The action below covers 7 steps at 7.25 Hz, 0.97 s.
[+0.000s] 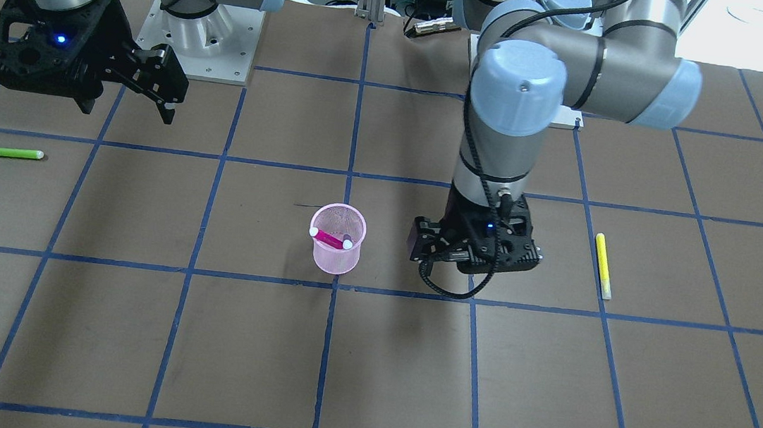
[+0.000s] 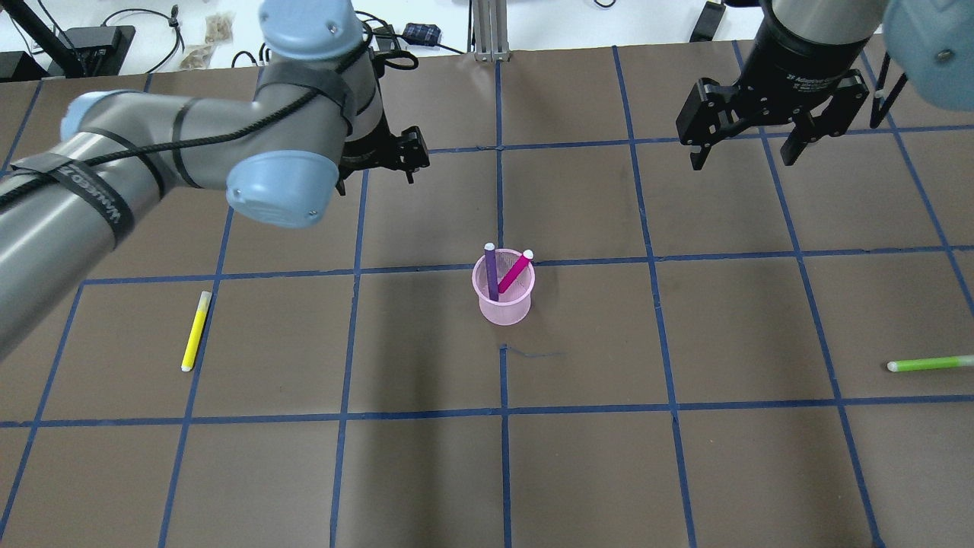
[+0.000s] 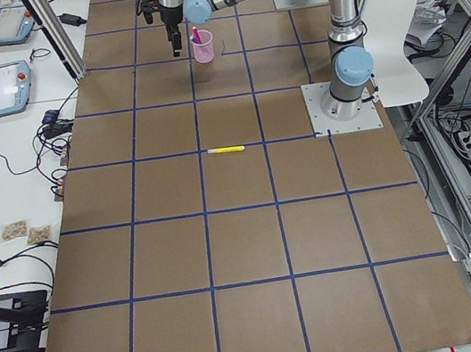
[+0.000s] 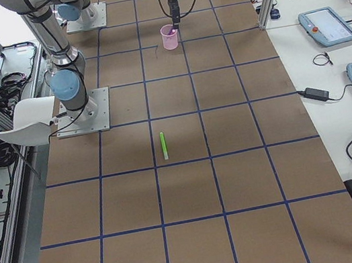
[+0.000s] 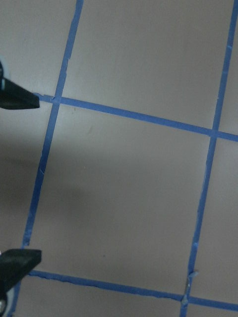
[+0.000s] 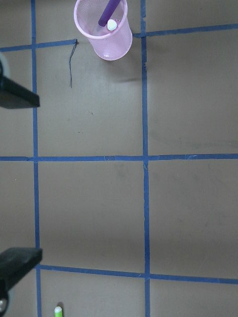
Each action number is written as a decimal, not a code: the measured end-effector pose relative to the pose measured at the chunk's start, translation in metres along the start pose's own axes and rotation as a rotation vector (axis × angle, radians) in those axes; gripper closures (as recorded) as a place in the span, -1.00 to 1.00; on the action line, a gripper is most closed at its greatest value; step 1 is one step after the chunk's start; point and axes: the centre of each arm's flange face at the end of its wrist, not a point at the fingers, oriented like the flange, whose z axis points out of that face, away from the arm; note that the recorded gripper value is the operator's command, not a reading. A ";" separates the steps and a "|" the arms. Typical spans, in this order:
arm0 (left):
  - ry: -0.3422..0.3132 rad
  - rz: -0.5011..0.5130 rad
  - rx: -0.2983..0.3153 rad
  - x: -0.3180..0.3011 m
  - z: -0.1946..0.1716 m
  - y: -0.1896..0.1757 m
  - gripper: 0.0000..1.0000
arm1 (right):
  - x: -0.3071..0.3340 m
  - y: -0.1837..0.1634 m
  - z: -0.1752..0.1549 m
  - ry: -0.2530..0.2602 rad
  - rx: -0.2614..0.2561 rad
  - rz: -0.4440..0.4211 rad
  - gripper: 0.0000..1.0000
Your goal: Insert purple and pink pens into pink cup
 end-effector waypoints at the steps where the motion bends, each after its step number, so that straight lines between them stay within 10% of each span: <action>1: 0.008 0.046 -0.029 -0.028 -0.019 -0.010 -1.00 | -0.005 0.002 -0.002 -0.012 0.005 -0.008 -1.00; 7: 0.006 0.184 -0.131 -0.115 -0.105 0.025 -1.00 | -0.009 0.001 -0.021 -0.025 0.043 -0.031 -1.00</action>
